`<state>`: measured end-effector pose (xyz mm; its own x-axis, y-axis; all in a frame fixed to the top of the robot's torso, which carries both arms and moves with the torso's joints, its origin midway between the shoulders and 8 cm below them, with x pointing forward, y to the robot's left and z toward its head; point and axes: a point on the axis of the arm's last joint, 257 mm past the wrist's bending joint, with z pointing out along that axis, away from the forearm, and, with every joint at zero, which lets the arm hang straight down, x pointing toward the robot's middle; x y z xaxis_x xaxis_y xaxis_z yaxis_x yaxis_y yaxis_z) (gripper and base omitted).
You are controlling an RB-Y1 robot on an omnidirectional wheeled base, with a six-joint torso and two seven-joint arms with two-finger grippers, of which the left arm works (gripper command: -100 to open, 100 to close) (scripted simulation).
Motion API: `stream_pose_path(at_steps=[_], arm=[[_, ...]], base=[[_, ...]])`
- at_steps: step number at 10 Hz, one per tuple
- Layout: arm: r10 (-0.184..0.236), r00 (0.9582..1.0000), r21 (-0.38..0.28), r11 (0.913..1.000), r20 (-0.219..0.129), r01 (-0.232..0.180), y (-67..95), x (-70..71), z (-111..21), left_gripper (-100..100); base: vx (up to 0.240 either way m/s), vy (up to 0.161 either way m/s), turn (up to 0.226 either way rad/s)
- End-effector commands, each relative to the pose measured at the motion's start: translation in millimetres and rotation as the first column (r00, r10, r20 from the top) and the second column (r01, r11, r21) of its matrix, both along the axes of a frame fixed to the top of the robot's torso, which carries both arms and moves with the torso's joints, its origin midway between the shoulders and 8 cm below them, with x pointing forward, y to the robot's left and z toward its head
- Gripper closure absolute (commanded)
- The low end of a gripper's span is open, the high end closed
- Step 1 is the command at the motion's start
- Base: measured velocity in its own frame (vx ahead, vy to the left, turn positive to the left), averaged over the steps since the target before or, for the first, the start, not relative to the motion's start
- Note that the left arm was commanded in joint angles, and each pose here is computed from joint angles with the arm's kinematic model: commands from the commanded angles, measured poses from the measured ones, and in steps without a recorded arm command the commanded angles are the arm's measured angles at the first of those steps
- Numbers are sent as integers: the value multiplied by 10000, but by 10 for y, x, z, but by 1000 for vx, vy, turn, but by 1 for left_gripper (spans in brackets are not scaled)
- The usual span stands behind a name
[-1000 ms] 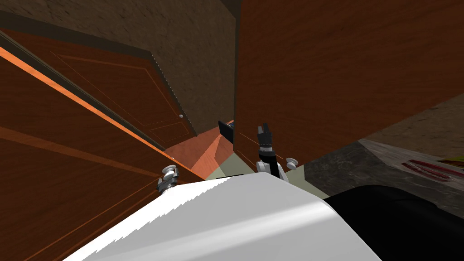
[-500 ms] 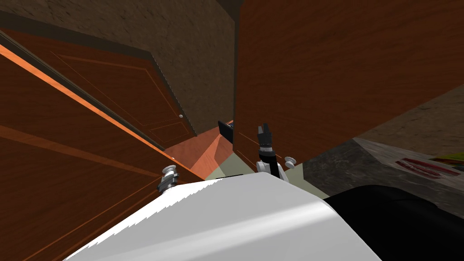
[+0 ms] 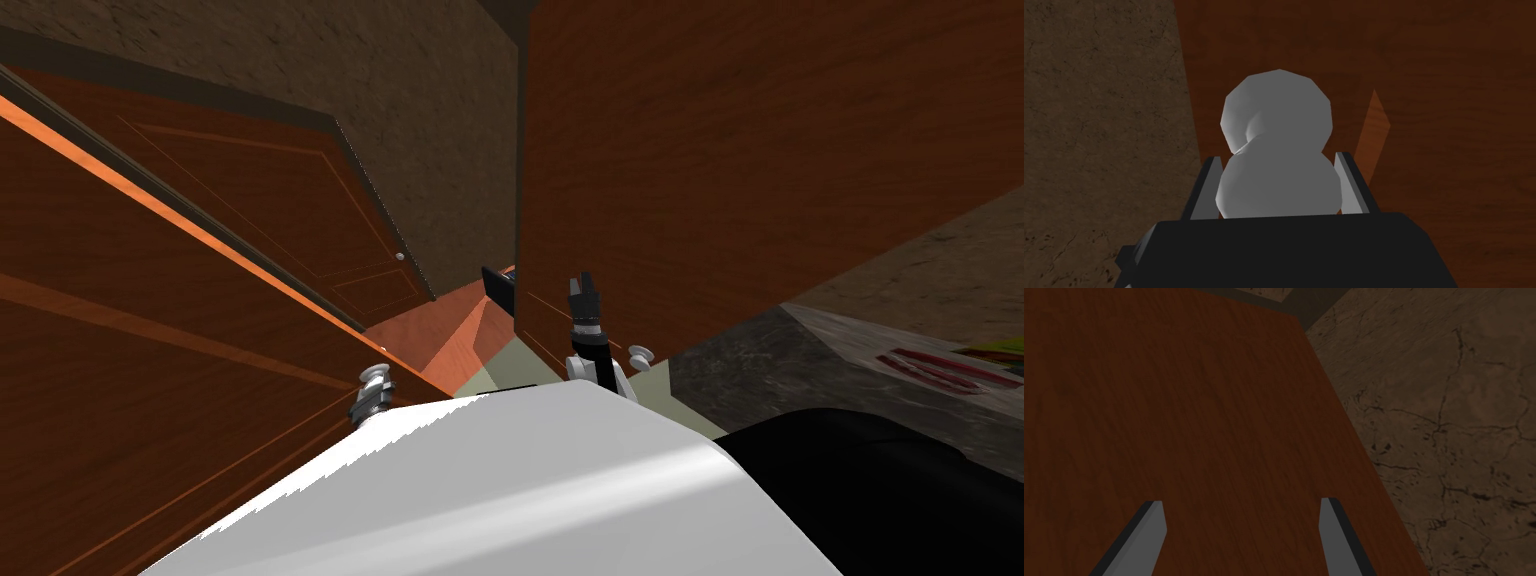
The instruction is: Pull the door open
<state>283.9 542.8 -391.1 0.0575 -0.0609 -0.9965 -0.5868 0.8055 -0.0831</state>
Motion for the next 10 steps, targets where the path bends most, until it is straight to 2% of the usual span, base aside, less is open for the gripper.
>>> stream_pose_path(at_steps=[1, 4, 7, 8, 10], arm=[[-32, 9996, -356, 9994, 290, 42, -11, 13, 8, 100], [-81, 9972, -931, 9955, 749, 151, -27, 37, 20, 100], [-119, 9911, -1647, 9858, 1326, 339, -51, 71, 36, 100], [-112, 9905, -1711, 9846, 1373, 348, -51, 71, 36, 100], [-108, 9842, -2206, 9741, 1769, 504, -68, 93, 47, 100]], base=[[-15, -1, 4], [-14, -1, 6], [-17, -1, 8], [-13, -1, 2], [-13, 0, 9]])
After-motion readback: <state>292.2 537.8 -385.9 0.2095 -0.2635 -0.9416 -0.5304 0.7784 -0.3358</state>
